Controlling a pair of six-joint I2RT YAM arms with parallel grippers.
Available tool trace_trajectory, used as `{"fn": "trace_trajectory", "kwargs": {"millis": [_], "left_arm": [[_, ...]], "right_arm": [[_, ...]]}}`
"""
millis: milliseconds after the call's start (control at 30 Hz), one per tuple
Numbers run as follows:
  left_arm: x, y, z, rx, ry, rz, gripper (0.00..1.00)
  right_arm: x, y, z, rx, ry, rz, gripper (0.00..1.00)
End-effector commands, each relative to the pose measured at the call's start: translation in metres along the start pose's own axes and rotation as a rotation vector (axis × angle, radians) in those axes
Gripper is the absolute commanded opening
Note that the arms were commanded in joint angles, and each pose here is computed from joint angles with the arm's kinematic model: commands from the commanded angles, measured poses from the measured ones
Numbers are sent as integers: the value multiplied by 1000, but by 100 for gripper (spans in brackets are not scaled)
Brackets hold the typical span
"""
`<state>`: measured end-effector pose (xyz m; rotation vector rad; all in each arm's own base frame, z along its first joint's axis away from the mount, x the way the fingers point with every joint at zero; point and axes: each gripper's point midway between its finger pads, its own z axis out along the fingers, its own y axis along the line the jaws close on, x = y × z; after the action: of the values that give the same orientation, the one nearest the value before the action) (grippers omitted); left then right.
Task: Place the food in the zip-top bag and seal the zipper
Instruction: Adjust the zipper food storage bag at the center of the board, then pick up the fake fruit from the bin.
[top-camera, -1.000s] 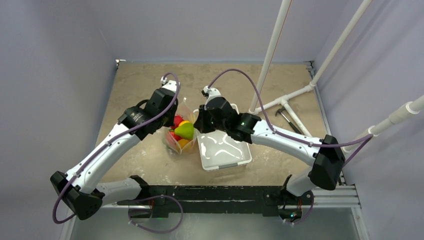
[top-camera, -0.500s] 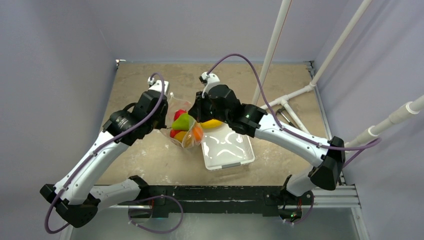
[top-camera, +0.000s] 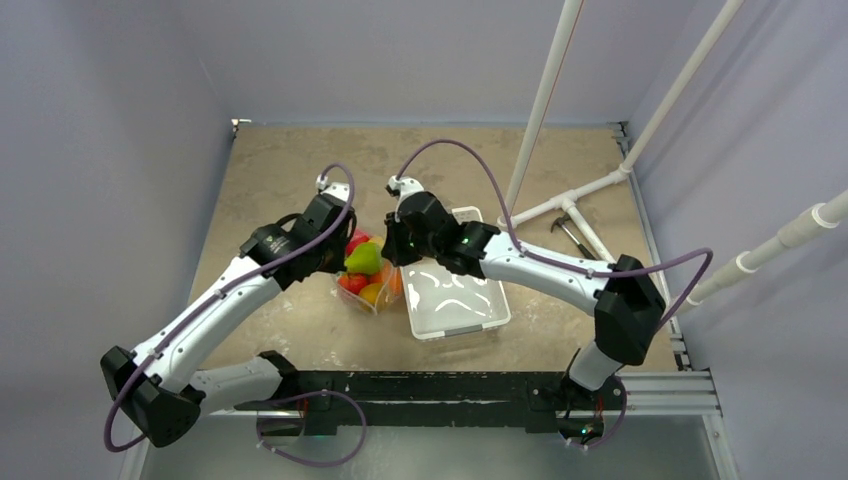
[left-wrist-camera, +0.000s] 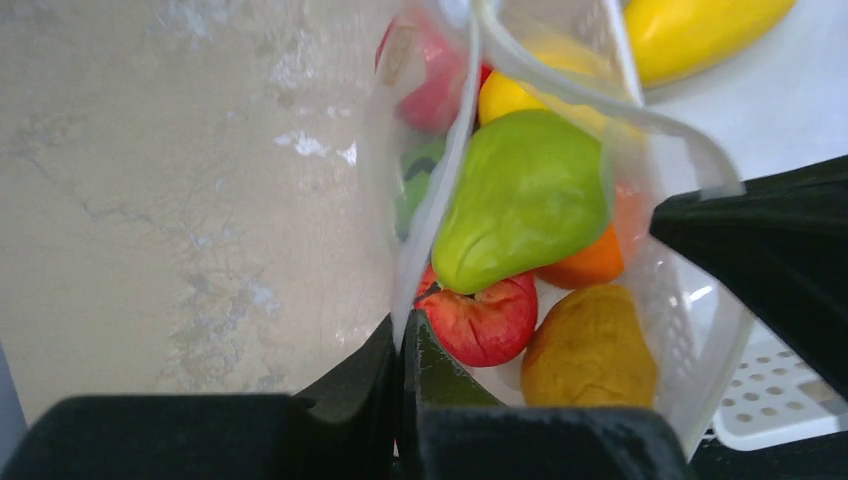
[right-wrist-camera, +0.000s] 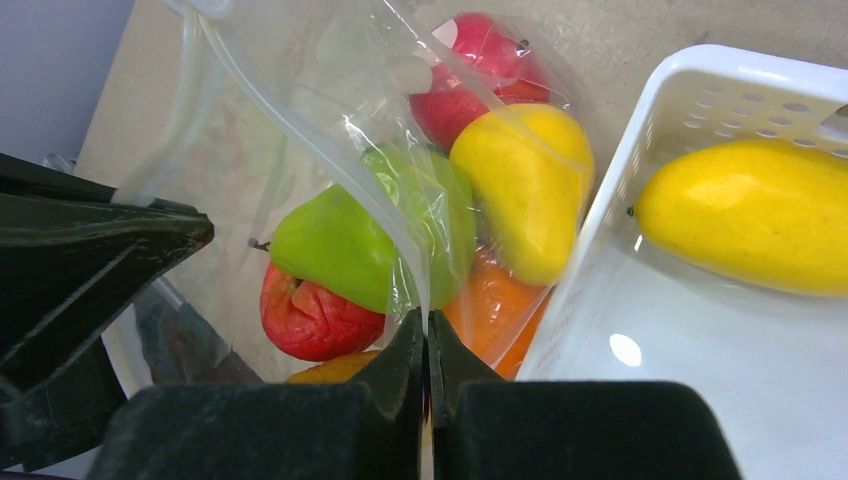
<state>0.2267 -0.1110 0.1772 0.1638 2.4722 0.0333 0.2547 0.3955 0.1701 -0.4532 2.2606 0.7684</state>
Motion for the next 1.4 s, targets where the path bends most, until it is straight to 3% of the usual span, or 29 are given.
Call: {"fn": "trace_trajectory", "kwargs": {"millis": [0, 133, 333, 500, 667, 767, 933, 1000, 1367], "left_arm": [[-63, 7, -52, 24, -221, -61, 0], [-68, 16, -61, -6, -242, -64, 0], [-35, 6, -21, -12, -137, -37, 0], [-34, 2, -17, 4, -134, -38, 0], [-47, 3, -26, 5, -168, -32, 0], [-52, 1, -28, 14, -181, -31, 0], [-52, 0, -25, 12, -173, -22, 0], [-53, 0, -25, 11, -175, -20, 0], [-57, -2, -23, 13, -179, -11, 0]], "right_arm": [[-83, 29, -49, -41, -220, -2, 0], [-100, 34, -64, -52, -274, 5, 0], [-53, 15, -26, -33, -154, -1, 0], [-35, 12, -14, -45, -112, 2, 1], [-52, 9, -24, -4, -155, 0, 17], [-68, 6, -36, 27, -211, 5, 36], [-84, -14, -54, 92, -266, 21, 55], [-89, -23, -61, 121, -286, 32, 67], [-97, -74, -85, 197, -350, 107, 98]]}}
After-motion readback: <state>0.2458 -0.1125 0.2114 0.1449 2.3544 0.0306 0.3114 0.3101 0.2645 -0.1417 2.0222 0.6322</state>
